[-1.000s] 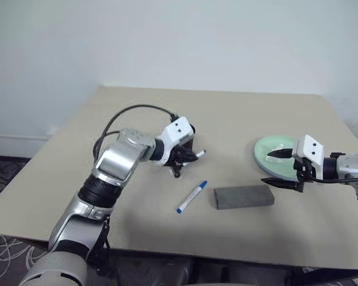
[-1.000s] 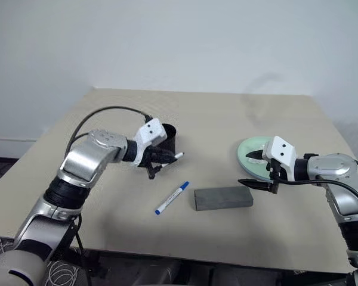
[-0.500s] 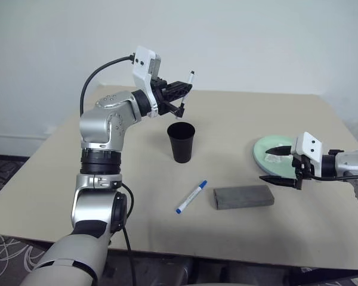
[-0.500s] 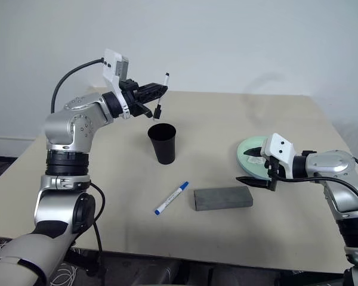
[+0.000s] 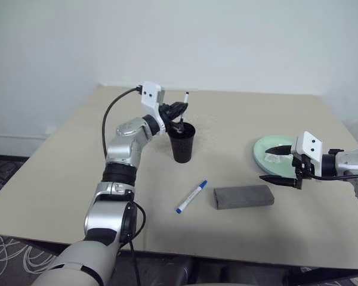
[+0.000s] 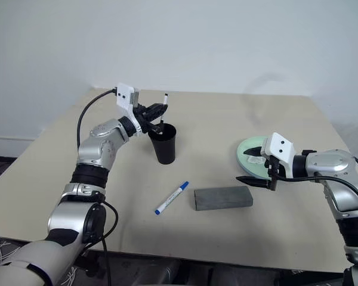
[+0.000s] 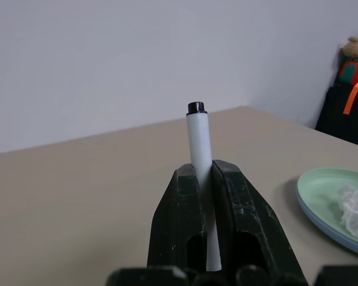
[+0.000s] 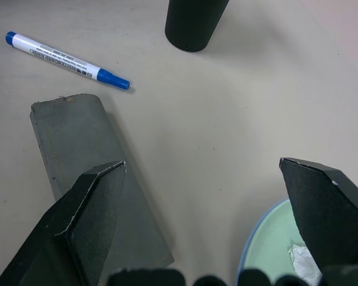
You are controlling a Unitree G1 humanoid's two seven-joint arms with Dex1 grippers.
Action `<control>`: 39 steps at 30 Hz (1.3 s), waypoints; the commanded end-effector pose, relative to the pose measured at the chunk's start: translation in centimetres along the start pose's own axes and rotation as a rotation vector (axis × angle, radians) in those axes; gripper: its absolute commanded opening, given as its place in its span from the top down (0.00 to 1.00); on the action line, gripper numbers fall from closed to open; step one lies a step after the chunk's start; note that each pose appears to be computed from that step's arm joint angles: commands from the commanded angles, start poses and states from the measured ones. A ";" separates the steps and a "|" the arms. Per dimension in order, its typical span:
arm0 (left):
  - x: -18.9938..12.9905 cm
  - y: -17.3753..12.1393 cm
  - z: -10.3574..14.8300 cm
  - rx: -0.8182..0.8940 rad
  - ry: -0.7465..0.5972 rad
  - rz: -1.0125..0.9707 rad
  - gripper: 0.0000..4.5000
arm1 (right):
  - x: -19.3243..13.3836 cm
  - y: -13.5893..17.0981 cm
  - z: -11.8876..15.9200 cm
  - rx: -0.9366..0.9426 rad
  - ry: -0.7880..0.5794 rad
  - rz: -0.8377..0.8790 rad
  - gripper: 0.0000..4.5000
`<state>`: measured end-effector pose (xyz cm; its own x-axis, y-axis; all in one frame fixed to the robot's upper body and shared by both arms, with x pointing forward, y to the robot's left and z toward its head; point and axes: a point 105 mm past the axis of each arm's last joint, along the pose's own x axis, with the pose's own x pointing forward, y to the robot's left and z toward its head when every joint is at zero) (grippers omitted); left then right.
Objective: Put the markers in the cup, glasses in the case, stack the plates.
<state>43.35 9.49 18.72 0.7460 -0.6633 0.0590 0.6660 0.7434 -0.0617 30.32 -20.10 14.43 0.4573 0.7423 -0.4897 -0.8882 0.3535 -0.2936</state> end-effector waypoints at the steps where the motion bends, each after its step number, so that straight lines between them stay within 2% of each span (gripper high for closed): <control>1: 0.1 -0.5 0.9 0.053 -0.050 -0.015 1.00 | -0.4 -0.7 1.5 -0.046 -0.033 -0.023 0.00; 5: -0.1 -1.0 0.1 0.044 -0.037 -0.051 1.00 | -0.3 -0.7 1.5 -0.047 -0.034 -0.024 0.00; 9: -0.3 -1.3 -0.5 0.035 -0.023 -0.069 0.74 | -0.2 -0.8 1.5 -0.050 -0.036 -0.024 0.00; 14: -0.6 -1.6 -1.0 0.039 -0.007 -0.094 0.34 | -0.2 -0.8 1.6 -0.052 -0.038 -0.024 0.00; 18: -0.7 -1.6 0.0 0.101 -0.010 -0.089 0.02 | -0.1 -0.8 1.6 -0.054 -0.041 -0.022 0.00; 23: -1.9 -3.9 0.4 0.205 0.143 -0.221 0.01 | -0.1 -0.7 1.6 -0.055 -0.040 -0.020 0.00; 29: -4.8 -7.8 -1.2 0.241 0.404 -0.372 0.01 | -0.2 -0.6 1.5 -0.052 -0.036 -0.019 0.00; 31: -5.6 -8.6 -2.1 0.273 0.499 -0.375 0.01 | -0.3 -0.6 1.4 -0.052 -0.035 -0.017 0.00; 34: -6.1 -9.6 -3.2 0.219 0.598 -0.383 0.01 | -0.2 -0.5 1.5 -0.051 -0.035 -0.014 0.00; 39: -5.9 -9.5 -6.4 0.159 0.805 -0.265 0.01 | -0.1 -0.4 1.5 -0.050 -0.035 -0.009 0.00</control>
<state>32.21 5.80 12.33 0.3514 -0.6743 -0.6495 0.8718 0.4885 -0.0354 30.49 -19.70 14.53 0.4519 0.7545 -0.4759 -0.8904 0.3490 -0.2921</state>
